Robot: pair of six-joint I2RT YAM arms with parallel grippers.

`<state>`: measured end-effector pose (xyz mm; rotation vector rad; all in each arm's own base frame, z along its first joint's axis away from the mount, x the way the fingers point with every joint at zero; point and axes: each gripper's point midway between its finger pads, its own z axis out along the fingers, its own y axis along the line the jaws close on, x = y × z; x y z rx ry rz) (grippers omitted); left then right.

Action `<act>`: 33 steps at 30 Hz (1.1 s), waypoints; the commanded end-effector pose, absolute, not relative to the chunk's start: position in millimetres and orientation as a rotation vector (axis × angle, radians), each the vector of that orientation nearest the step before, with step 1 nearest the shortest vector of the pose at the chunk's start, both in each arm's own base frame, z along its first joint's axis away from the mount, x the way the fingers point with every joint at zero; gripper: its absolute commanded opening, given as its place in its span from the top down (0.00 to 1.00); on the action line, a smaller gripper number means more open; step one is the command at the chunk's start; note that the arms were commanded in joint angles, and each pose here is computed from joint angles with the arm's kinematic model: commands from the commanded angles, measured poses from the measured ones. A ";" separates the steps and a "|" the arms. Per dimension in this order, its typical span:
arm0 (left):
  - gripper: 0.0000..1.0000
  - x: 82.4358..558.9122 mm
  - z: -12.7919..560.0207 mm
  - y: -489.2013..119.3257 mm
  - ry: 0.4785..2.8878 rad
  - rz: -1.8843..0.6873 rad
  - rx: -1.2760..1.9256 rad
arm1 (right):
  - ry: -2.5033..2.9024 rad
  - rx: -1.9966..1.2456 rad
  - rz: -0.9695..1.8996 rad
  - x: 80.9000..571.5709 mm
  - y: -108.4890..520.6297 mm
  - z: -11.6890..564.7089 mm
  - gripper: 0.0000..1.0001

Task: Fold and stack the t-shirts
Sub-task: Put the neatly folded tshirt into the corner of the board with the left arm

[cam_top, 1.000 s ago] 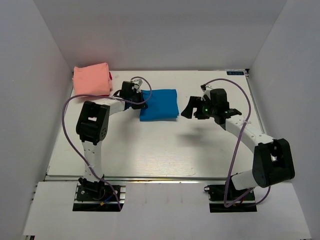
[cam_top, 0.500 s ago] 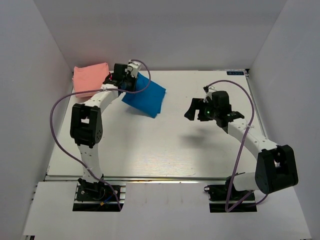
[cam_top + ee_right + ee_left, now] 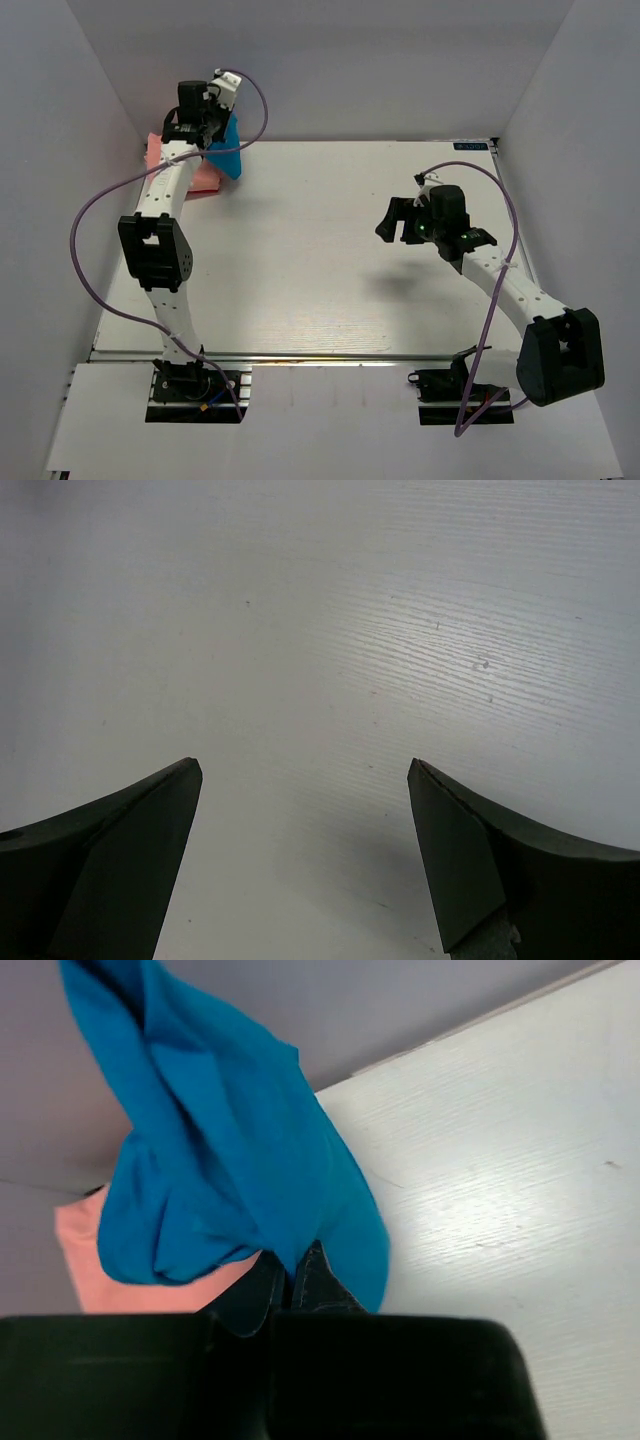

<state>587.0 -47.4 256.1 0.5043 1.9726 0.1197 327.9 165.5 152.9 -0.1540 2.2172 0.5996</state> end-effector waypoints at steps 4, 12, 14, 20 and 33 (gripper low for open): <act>1.00 606.1 306.1 -8.6 1.869 0.244 0.508 | 2.206 -0.139 0.572 329.5 160.6 157.4 0.10; 1.00 611.0 276.9 23.4 1.907 0.227 0.486 | 2.210 -0.139 0.580 332.5 162.8 158.9 0.10; 1.00 612.5 277.3 35.3 1.903 0.257 0.459 | 2.211 -0.136 0.579 332.9 162.7 159.8 0.10; 1.00 606.1 265.4 86.6 1.946 0.337 0.336 | 2.222 -0.129 0.584 336.1 165.0 158.2 0.10; 1.00 602.7 222.9 185.7 1.986 0.362 -0.093 | 2.245 -0.138 0.624 342.4 173.8 153.6 0.10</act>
